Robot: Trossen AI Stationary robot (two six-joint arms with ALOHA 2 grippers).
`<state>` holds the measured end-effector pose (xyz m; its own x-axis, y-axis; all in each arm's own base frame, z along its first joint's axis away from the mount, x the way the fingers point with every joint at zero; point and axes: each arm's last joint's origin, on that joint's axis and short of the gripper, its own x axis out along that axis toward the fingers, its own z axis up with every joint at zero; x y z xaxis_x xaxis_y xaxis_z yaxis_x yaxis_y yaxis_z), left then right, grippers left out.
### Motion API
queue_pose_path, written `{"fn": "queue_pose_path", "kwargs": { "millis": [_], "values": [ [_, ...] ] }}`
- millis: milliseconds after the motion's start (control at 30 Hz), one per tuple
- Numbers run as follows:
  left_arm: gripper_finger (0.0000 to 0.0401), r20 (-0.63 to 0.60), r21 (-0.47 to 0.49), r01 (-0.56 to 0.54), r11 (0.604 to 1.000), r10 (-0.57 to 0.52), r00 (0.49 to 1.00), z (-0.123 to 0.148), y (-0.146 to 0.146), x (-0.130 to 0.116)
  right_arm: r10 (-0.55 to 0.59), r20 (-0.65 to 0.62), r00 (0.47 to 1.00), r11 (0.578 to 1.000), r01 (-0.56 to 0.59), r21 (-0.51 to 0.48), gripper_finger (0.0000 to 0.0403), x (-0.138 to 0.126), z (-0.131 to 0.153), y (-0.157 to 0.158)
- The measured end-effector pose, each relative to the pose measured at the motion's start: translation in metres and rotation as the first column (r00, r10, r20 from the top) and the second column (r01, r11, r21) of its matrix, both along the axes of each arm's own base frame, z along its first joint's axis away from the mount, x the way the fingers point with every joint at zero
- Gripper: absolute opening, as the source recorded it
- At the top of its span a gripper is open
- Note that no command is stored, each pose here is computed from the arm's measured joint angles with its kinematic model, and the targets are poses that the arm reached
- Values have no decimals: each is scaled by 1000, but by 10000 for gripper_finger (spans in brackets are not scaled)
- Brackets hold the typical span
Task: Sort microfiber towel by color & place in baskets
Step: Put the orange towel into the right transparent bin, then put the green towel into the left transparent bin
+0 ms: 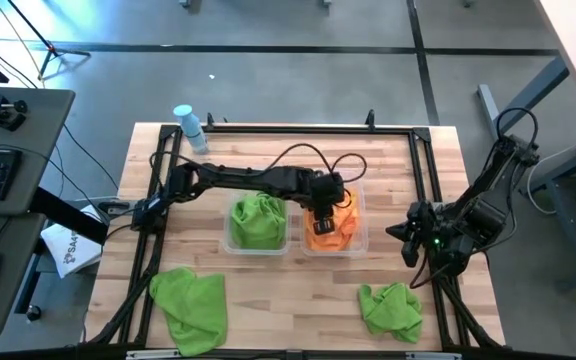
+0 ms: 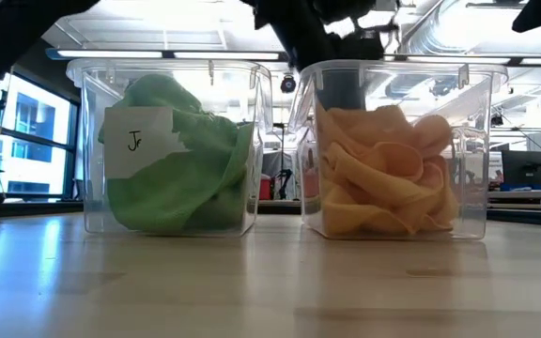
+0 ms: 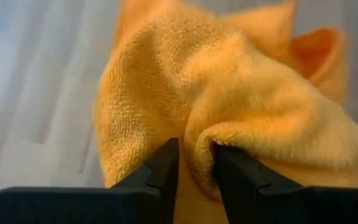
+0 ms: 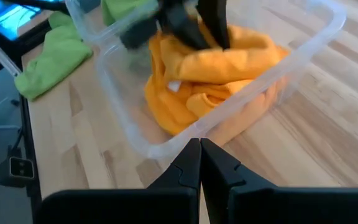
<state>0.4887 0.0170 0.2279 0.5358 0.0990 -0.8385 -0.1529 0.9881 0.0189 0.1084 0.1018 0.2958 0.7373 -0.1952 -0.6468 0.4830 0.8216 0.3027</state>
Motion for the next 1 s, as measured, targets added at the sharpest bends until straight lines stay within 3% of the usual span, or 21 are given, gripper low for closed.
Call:
{"fn": "queue_pose_path", "kwargs": {
  "millis": [400,567,800,1000],
  "values": [
    [91,145,4,19,1000,-20,989,66,-10,-22,-2,-3,1000,1000,2,23,0,2,-1,3],
    [91,185,4,45,999,-45,982,84,-22,-31,42,-159,986,995,-27,101,0,8,-13,16],
    [91,197,-9,74,997,-71,978,89,-46,-34,95,-404,910,976,-5,217,0,20,-38,42],
    [91,198,-25,83,996,-76,977,89,-65,-36,59,-561,826,940,144,310,0,24,-53,55]
  ]
}}
